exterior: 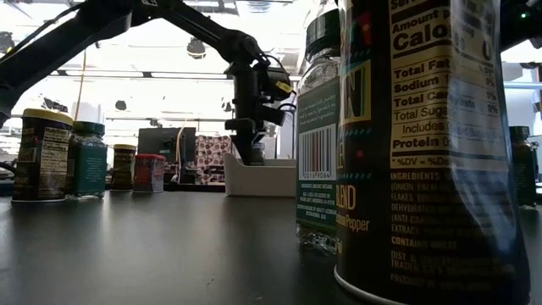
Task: Sort spices by type
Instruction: Put the middle green seasoning bottle into the white bin
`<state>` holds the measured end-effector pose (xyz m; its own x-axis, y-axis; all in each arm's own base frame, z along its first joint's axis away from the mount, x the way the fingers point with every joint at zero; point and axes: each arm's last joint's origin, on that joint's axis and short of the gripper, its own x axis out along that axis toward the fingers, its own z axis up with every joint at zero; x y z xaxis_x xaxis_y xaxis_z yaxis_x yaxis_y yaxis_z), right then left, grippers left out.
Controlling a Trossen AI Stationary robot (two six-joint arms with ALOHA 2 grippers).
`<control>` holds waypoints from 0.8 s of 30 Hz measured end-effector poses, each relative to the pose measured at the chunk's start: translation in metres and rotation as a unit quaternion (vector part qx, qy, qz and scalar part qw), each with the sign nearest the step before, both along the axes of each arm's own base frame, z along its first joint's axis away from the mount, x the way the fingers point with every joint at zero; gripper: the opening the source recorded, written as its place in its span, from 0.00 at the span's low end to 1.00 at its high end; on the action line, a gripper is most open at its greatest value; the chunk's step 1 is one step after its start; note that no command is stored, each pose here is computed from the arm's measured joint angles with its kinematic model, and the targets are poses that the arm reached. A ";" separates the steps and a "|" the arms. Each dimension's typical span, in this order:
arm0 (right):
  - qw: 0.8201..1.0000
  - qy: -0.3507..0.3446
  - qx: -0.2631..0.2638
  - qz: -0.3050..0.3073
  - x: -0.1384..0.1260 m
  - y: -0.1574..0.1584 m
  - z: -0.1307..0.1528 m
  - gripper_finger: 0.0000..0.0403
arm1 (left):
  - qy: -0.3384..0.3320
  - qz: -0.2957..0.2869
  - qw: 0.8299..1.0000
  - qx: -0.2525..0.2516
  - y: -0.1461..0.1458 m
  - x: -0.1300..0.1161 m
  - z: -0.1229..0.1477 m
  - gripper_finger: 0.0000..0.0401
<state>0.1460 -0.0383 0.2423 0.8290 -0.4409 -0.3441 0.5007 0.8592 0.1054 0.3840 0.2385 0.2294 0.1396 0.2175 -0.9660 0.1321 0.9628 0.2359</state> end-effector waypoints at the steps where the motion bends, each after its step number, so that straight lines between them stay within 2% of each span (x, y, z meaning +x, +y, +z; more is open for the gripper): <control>1: 1.000 0.000 0.000 0.000 0.000 0.000 0.000 0.71 | 0.000 -0.002 1.000 0.000 0.000 0.000 0.000 0.53; 12: 1.000 0.000 0.000 0.000 0.000 0.000 0.000 0.71 | -0.014 0.006 1.000 -0.021 -0.001 0.001 0.000 0.53; 24: 1.000 0.000 0.000 0.000 0.000 0.000 0.000 0.71 | -0.017 0.014 1.000 -0.020 0.002 -0.001 0.000 0.57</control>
<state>0.1460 -0.0383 0.2425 0.8293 -0.4406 -0.3438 0.5003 0.8594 0.1056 0.3831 0.2408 0.2297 0.1667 0.1826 -0.9690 0.0978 0.9748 0.2005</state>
